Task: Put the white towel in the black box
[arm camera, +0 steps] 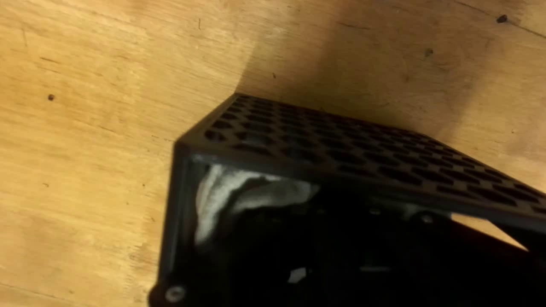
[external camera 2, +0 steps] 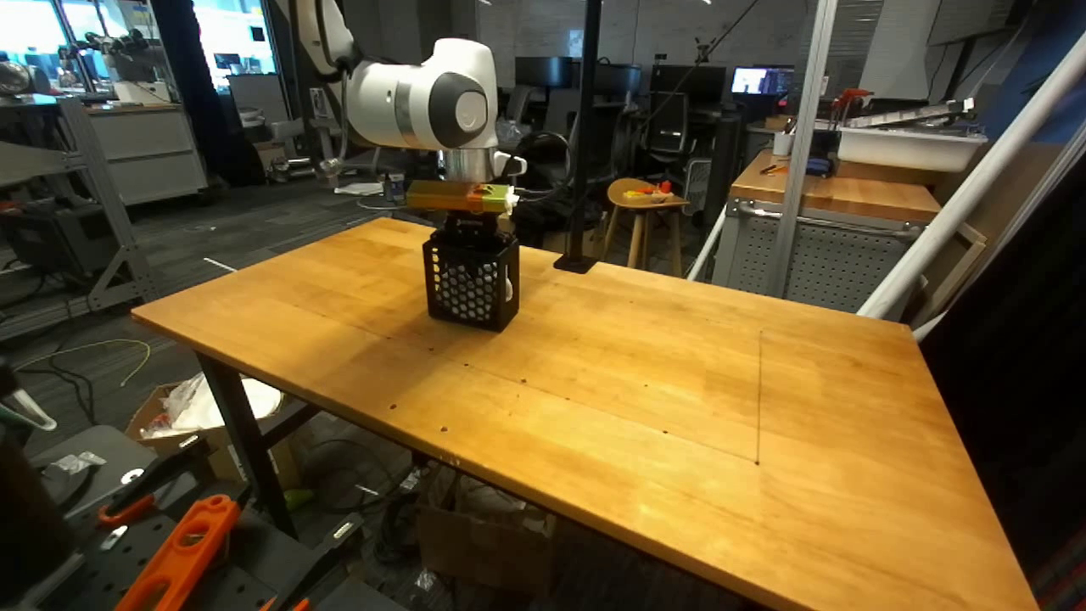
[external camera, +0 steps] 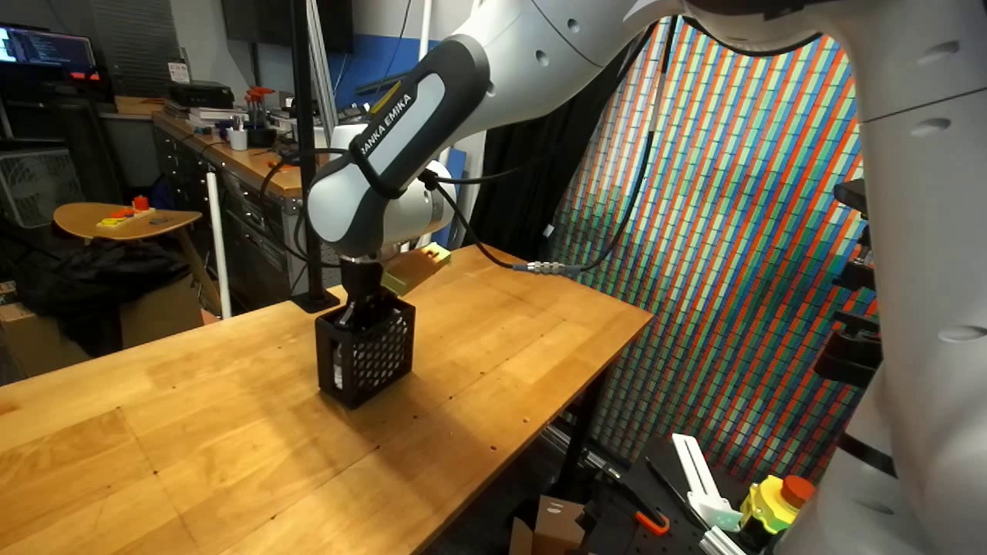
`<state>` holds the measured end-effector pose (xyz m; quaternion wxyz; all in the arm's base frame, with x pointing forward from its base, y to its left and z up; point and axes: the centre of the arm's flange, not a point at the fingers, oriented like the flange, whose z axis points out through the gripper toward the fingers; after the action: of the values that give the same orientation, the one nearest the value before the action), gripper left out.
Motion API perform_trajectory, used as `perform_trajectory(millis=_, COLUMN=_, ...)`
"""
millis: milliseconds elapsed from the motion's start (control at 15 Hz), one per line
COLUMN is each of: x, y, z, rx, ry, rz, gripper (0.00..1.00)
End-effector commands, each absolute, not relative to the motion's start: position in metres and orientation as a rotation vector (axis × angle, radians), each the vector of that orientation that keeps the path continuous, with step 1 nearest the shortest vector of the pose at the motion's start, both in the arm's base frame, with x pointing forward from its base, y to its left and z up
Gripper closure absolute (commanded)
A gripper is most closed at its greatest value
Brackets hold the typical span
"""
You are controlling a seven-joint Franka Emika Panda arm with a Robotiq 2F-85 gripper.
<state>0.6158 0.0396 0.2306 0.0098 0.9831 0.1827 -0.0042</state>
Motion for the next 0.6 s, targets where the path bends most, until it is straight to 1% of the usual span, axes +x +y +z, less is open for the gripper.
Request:
perform_trajectory(millis=0, x=0.616, y=0.03, z=0.232, rx=3.083, ry=0.569, rz=0.003, gripper=0.88)
perform_trajectory(millis=533, x=0.61, y=0.037, z=0.283, rx=3.019, ry=0.557, rz=0.05, gripper=0.88)
